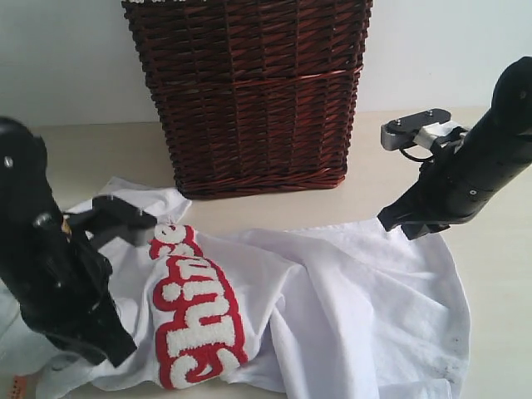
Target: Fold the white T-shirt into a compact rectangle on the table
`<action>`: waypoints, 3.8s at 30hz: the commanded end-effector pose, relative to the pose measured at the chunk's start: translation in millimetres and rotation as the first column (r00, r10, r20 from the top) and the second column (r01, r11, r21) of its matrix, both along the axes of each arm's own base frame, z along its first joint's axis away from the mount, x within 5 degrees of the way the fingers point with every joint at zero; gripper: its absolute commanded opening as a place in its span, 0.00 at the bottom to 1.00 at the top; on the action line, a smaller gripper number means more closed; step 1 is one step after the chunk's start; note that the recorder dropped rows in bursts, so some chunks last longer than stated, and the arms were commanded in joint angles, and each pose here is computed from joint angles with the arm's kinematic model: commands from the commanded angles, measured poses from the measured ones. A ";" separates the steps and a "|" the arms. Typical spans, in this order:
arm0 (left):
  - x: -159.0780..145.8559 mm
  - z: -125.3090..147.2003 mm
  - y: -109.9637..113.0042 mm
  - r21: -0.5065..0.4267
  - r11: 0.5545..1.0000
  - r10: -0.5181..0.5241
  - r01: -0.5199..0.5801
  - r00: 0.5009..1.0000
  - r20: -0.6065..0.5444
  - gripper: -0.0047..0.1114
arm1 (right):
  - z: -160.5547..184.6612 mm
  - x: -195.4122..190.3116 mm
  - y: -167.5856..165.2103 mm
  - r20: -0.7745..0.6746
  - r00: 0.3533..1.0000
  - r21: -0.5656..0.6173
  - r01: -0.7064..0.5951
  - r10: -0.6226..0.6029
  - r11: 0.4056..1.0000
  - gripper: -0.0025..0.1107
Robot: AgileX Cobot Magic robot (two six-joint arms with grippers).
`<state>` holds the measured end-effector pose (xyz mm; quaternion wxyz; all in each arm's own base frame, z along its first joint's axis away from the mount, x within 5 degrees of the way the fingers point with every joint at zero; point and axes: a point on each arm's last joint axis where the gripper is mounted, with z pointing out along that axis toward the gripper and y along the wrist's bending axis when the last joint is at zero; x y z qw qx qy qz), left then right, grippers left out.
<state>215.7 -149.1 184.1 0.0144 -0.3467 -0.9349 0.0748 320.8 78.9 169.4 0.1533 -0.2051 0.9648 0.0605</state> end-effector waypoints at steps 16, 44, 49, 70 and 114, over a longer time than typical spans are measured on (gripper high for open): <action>138.8 7.0 107.7 -0.156 0.887 0.462 -0.435 0.821 0.335 0.48 | 10.8 4.0 7.7 -0.029 0.998 0.051 -0.054 0.055 0.997 0.15; 58.5 77.8 100.6 -0.366 0.823 0.548 -0.434 0.776 0.313 0.48 | 21.0 -79.2 195.4 0.294 0.677 0.032 -0.713 0.675 0.701 0.51; 63.6 76.4 102.8 -0.400 0.795 0.594 -0.456 0.720 0.359 0.48 | 3.8 -75.5 217.8 0.335 0.653 -0.046 -0.709 0.679 0.704 0.47; 46.3 38.2 76.2 -0.296 0.877 0.438 -0.377 0.882 0.174 0.48 | 12.3 -31.6 208.8 0.243 0.733 -0.375 -0.533 0.636 0.758 0.02; 44.5 98.2 50.1 -0.418 0.883 0.316 -0.213 0.928 0.196 0.04 | 69.0 -83.6 195.6 0.053 0.520 0.222 -0.838 0.852 0.498 0.33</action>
